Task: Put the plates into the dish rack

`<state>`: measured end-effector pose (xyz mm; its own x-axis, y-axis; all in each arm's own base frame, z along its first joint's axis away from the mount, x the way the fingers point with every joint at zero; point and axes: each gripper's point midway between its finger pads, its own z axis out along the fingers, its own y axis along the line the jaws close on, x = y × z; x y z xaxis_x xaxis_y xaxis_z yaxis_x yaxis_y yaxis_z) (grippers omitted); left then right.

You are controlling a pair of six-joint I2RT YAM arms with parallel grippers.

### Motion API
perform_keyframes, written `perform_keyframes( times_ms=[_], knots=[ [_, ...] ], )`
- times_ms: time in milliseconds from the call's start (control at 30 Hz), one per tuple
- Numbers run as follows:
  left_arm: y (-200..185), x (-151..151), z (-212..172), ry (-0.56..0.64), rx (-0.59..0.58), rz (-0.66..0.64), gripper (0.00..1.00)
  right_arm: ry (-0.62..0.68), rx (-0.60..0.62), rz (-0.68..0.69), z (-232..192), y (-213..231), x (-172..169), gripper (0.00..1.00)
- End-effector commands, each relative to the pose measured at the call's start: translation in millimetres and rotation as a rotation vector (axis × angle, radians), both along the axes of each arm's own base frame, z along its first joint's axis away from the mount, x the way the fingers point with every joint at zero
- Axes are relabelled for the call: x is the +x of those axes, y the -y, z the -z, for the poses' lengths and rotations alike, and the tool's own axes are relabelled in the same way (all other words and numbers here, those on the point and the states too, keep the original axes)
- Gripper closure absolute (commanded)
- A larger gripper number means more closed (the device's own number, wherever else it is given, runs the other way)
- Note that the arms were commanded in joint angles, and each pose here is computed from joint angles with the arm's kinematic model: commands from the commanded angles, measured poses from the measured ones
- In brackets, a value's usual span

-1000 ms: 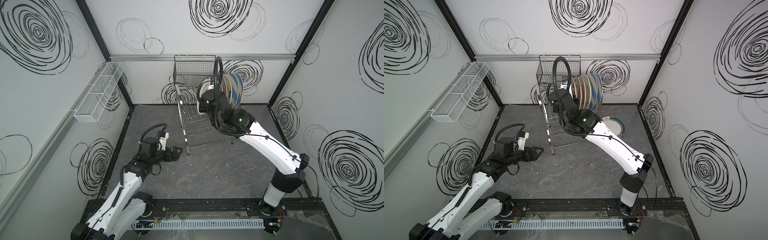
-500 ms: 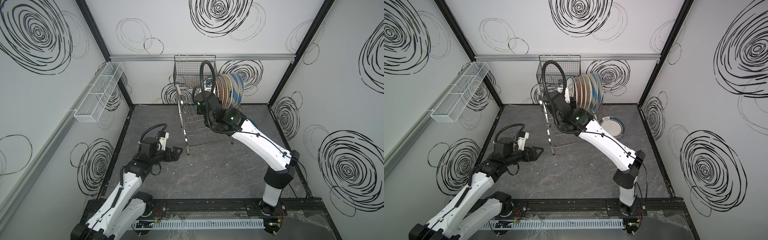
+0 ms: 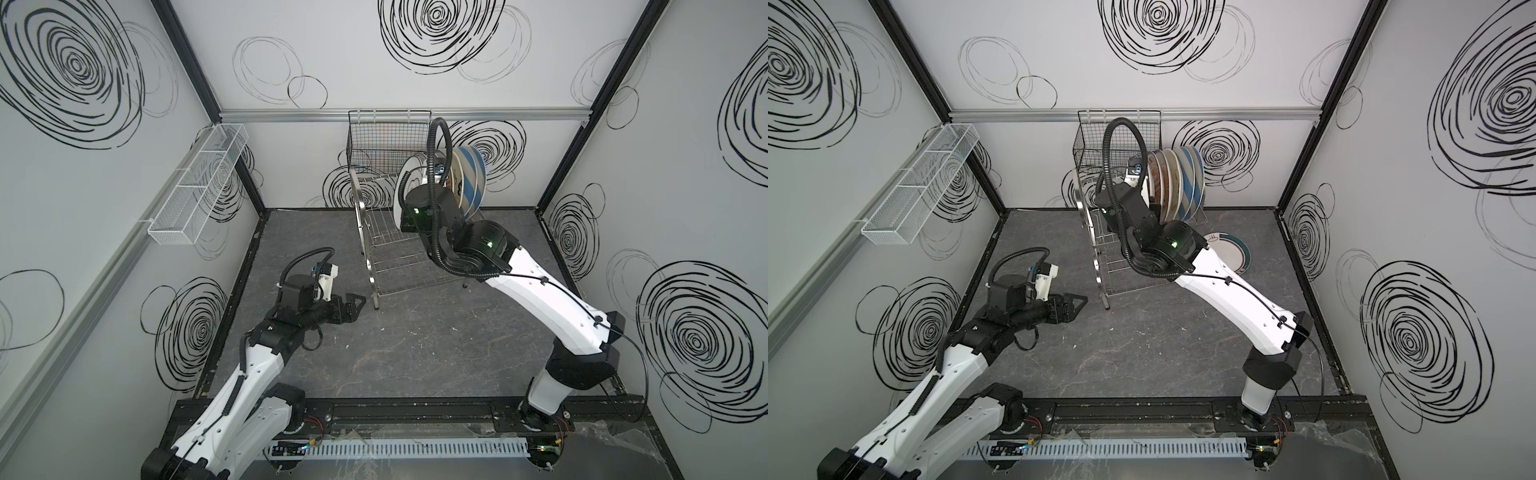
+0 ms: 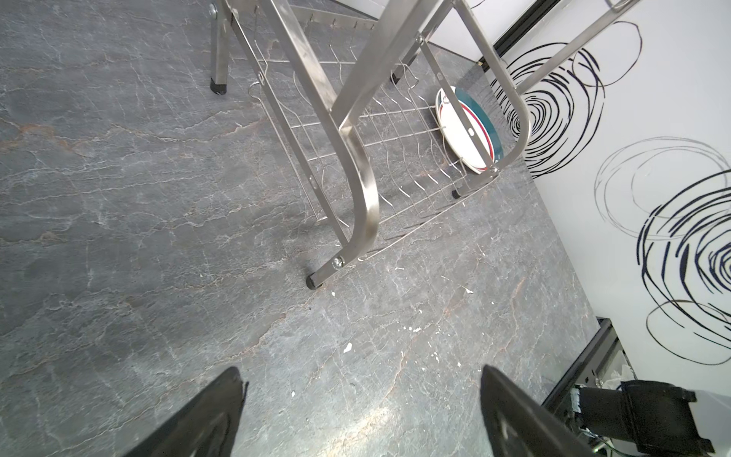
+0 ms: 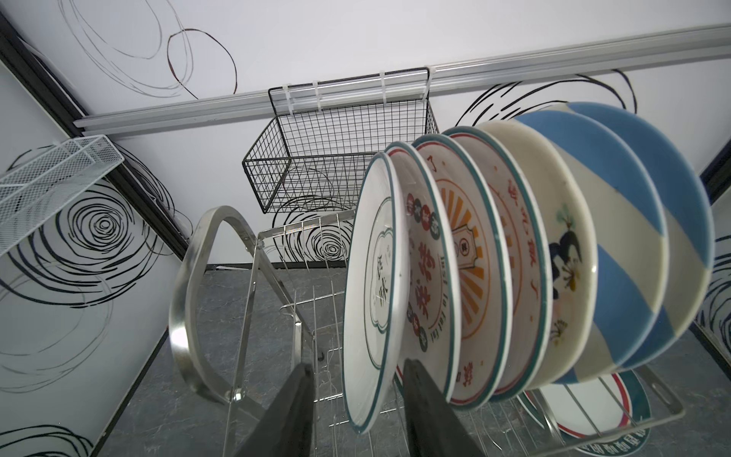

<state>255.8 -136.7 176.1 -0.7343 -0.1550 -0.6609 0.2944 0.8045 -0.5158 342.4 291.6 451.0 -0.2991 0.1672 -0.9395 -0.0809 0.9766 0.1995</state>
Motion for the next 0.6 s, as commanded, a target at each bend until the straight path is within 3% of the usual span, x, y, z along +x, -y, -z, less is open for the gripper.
perform_keyframes(
  times_ms=[0, 367, 567],
  knots=[
    [2.8, 3.5, -11.5, 0.067, -0.015, 0.022, 0.04, -0.018, 0.024, 0.023, 5.4, 7.0, -10.5, 0.59],
    [3.4, 2.8, -12.7, 0.071, -0.016, 0.026, 0.04, -0.037, -0.034, 0.090, 28.6, 13.9, 2.3, 0.58],
    [3.6, 2.8, -13.0, 0.072, -0.016, 0.026, 0.04, -0.041, -0.025, 0.060, 39.8, 6.2, 10.5, 0.59]
  ],
)
